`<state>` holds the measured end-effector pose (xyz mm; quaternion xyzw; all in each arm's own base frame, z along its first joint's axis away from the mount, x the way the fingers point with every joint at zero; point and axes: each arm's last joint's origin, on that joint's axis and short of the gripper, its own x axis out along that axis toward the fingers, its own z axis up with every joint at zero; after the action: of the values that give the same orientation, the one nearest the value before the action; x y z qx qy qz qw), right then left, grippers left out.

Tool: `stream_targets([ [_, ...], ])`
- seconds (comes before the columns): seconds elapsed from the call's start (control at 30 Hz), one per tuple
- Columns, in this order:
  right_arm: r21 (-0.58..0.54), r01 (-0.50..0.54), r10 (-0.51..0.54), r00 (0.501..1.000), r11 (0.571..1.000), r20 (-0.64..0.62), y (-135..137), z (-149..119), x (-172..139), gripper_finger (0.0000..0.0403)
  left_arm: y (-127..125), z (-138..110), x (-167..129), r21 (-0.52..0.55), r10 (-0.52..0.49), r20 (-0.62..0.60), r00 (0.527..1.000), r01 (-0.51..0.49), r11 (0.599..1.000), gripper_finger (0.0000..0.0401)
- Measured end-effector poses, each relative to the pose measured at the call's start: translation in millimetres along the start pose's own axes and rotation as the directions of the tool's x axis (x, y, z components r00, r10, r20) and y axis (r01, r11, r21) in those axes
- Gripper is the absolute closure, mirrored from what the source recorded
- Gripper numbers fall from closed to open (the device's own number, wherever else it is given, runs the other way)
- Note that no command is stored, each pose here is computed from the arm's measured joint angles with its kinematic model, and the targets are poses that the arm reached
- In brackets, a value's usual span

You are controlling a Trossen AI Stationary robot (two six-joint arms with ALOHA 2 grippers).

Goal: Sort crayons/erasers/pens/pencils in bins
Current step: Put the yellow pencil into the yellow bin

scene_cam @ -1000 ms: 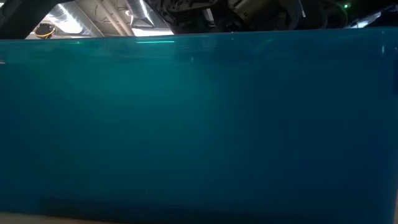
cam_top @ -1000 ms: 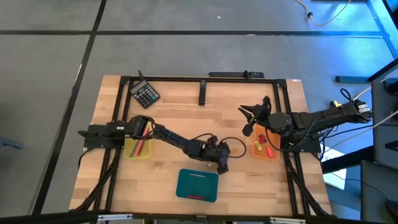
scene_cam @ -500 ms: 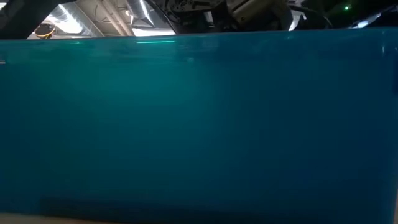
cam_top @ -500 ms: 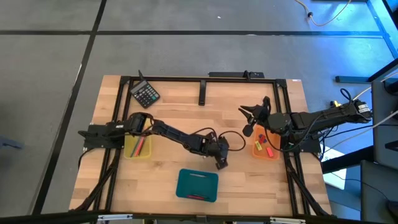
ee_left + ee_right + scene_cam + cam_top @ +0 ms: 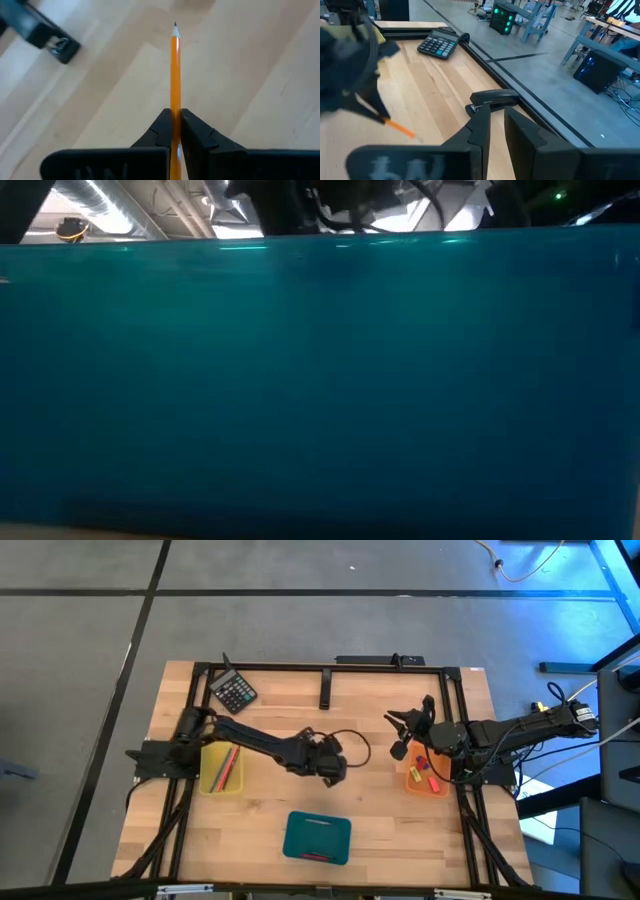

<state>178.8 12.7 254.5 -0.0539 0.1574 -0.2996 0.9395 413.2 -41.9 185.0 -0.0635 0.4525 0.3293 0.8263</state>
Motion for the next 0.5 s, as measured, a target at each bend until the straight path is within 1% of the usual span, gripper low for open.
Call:
stream_targets([
  [0.07,-0.002,0.000,0.000,1.000,1.000,-0.002,0.0,-0.3,0.0,0.0343,10.8,-6.1,-8.5,-0.038,0.002,0.004,1.000,-0.002,0.999,0.0386],
  [0.2,0.003,0.001,-0.001,1.000,1.000,-0.009,-0.1,-1.1,-0.1,0.0343,36.8,-29.8,-24.6,-0.107,0.026,-0.025,0.999,-0.029,0.994,0.0386],
  [0.27,0.007,0.001,-0.001,1.000,1.000,-0.009,-0.2,-1.0,-0.1,0.0343,50.7,-40.8,-38.9,-0.156,0.025,-0.026,0.999,-0.028,0.987,0.0385],
  [0.33,0.007,0.001,-0.001,1.000,1.000,-0.010,-0.2,-1.1,-0.1,0.0343,64.3,-50.2,-53.4,-0.216,0.029,-0.017,0.999,-0.032,0.976,0.0385],
  [0.5,0.010,0.001,-0.001,1.000,1.000,-0.010,-0.2,-1.1,-0.1,0.0343,94.8,-81.4,-84.5,-0.344,0.080,-0.061,0.995,-0.097,0.934,0.0385],
])
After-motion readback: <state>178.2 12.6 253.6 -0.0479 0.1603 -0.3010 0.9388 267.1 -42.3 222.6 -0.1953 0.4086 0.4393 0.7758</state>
